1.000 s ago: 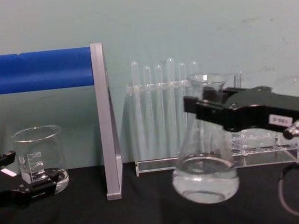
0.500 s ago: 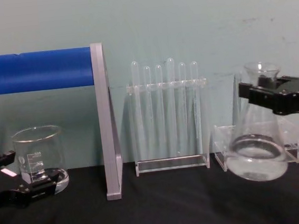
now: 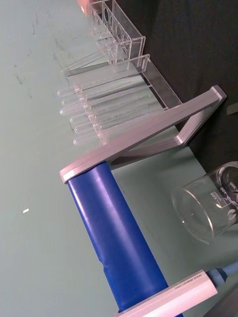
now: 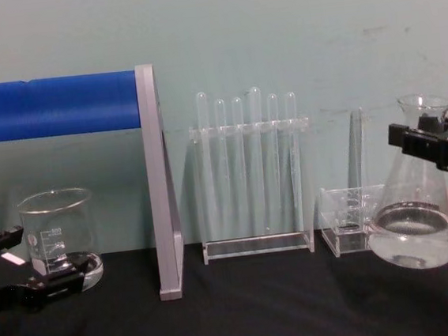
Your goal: Grasp the erlenmeyer flask with one hand, shake it three times, then place it back.
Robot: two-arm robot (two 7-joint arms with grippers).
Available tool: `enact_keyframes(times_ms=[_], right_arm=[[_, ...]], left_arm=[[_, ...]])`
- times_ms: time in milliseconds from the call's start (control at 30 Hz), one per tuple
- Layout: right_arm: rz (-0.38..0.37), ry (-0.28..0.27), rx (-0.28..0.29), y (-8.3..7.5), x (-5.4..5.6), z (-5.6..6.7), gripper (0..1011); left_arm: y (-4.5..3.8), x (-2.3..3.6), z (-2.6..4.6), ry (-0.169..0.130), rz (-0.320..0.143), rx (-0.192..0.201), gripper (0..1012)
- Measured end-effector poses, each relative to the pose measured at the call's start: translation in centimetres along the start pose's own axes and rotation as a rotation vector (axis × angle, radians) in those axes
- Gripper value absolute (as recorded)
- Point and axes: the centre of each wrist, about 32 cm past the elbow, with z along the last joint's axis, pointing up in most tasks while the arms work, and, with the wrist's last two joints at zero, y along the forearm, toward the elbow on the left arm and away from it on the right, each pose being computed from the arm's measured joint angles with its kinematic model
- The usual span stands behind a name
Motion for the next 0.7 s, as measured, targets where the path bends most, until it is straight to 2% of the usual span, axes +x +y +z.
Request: enact_keyframes(times_ms=[267,567,700], right_arm=[[0.023,0.006,0.004,0.2,-0.5,0.1,449],[0.114,0.020,0.014,0.8,-2.4,0.4,449],[0.179,0.029,0.023,1.2,-3.6,0.7,449]], left_arm=[[0.00,0.00,0.00,0.000,0.000,0.000,1001],[0.00,0.00,0.00,0.000,0.000,0.000,1001],[0.00,0.00,0.00,0.000,0.000,0.000,1001]])
